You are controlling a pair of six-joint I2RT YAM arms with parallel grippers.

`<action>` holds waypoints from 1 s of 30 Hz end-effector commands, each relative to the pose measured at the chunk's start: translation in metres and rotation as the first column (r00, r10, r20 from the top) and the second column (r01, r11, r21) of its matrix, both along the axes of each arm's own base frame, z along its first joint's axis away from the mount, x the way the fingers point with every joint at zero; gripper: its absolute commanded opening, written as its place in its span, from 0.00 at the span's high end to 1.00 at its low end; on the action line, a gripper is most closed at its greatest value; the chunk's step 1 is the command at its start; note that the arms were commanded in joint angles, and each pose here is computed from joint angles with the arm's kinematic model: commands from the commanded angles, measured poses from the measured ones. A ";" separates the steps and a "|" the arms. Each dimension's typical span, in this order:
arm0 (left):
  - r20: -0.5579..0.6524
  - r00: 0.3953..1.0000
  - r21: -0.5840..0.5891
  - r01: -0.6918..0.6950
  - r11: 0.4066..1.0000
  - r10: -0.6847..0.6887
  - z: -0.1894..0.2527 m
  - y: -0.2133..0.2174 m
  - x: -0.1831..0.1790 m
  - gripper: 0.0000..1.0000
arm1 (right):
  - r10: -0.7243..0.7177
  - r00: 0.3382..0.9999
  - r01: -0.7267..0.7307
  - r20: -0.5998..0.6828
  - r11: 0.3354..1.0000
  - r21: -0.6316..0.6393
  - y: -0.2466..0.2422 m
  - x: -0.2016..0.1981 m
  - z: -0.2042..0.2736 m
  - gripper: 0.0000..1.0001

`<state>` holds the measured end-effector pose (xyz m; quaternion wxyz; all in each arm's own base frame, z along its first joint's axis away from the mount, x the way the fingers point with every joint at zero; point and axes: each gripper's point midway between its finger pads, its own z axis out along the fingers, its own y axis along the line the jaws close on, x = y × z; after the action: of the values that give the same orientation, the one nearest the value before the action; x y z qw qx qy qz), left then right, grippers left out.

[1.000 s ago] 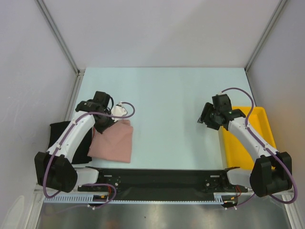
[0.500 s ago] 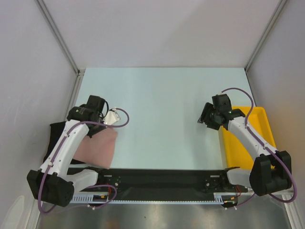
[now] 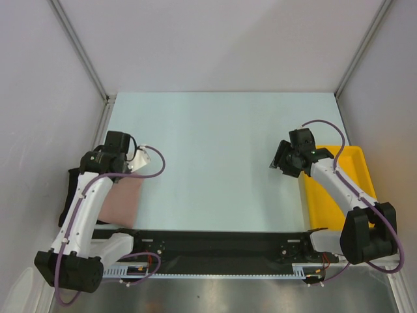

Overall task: Fold and stack the t-shirts
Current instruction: Neatly place the folded tshirt to the corner

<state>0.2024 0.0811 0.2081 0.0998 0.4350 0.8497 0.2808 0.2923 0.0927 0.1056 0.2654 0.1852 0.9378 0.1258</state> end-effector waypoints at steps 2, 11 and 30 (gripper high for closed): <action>0.117 0.993 0.085 -0.014 0.996 0.004 0.034 0.019 0.009 1.00 | 0.003 0.999 -0.002 0.053 1.000 -0.003 -0.001 0.013 0.015 0.37; 0.159 0.986 0.146 -0.074 0.987 0.050 0.030 0.054 0.017 1.00 | 0.005 0.998 -0.005 0.057 1.000 -0.011 -0.003 0.012 0.017 0.37; 0.246 0.889 -0.042 -0.389 0.920 0.386 -0.048 0.121 0.055 1.00 | 0.006 0.998 -0.005 0.059 1.000 -0.024 -0.008 0.009 0.021 0.37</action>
<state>0.2463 0.1879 0.1517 0.0987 0.2814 0.8943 0.3337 0.2918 0.0867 0.1062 0.2644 0.1808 0.9399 0.1183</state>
